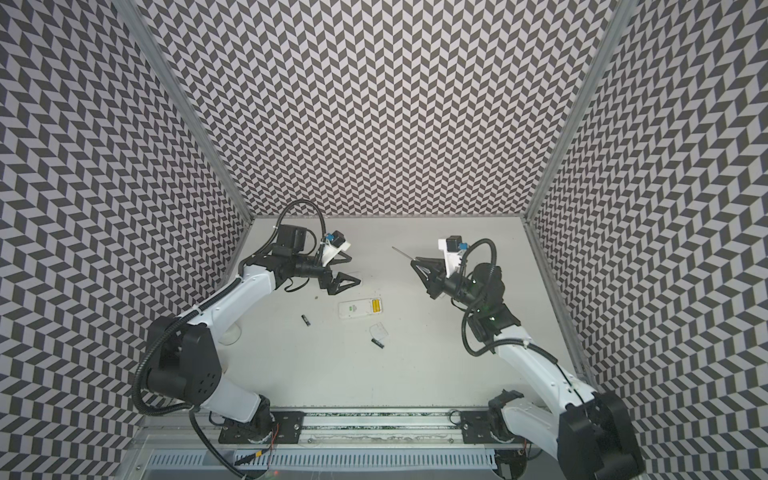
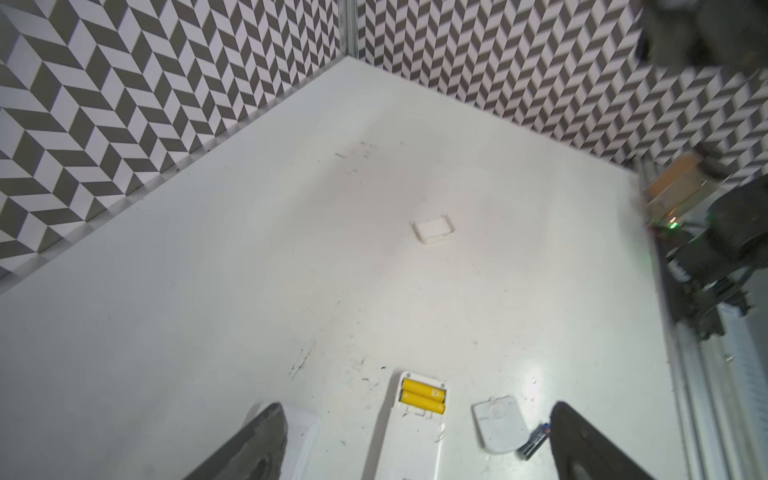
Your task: Unload the batteries from the remote control
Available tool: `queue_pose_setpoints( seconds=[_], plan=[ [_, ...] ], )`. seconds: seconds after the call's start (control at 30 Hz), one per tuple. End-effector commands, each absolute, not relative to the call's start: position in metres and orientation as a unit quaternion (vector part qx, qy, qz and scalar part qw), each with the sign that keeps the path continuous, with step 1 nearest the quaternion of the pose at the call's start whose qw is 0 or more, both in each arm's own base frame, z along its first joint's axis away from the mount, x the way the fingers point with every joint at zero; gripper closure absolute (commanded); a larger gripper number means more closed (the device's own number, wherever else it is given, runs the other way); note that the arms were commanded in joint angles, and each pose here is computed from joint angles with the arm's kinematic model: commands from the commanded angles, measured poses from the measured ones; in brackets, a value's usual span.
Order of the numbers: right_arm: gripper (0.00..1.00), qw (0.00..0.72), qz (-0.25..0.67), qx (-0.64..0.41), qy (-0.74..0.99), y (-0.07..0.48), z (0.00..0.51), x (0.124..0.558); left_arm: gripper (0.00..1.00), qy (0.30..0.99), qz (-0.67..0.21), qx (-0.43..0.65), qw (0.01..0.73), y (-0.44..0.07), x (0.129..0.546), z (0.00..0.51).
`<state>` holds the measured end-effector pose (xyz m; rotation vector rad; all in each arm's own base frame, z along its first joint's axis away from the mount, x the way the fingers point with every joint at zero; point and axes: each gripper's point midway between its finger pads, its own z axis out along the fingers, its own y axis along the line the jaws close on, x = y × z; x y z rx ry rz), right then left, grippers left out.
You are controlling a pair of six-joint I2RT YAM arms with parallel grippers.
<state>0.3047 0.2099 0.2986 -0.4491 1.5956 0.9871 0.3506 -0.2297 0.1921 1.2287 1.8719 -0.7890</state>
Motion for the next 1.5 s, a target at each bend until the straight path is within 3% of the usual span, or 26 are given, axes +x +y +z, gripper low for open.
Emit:
queue_pose_setpoints(
  seconds=[0.0, 0.23, 0.93, 1.03, 1.37, 1.47],
  plan=[
    [1.00, 0.584, 0.370, -0.206, 0.692, 0.199, 0.290, 0.300, 0.00, 0.732, -0.220, 0.548, 0.339, -0.228, 0.347, 0.155],
    [1.00, 0.589, 0.368, -0.201, 0.691, 0.191, 0.292, 0.285, 0.00, 0.723, -0.157, 0.607, 0.289, -0.243, 0.337, 0.102],
    [1.00, 0.589, 0.351, -0.208, 0.698, 0.186, 0.280, 0.277, 0.06, 0.751, -0.137, 0.622, 0.177, -0.230, 0.320, 0.011],
    [1.00, 0.592, 0.347, -0.206, 0.698, 0.184, 0.276, 0.278, 0.13, 0.749, -0.145, 0.623, 0.172, -0.230, 0.314, 0.009],
    [1.00, 0.587, 0.346, -0.220, 0.698, 0.188, 0.272, 0.275, 0.54, 0.748, -0.137, 0.629, 0.160, -0.220, 0.300, 0.012],
    [1.00, 0.586, 0.331, -0.233, 0.702, 0.190, 0.266, 0.278, 0.54, 0.740, -0.147, 0.635, 0.166, -0.217, 0.289, 0.017]
  ],
)
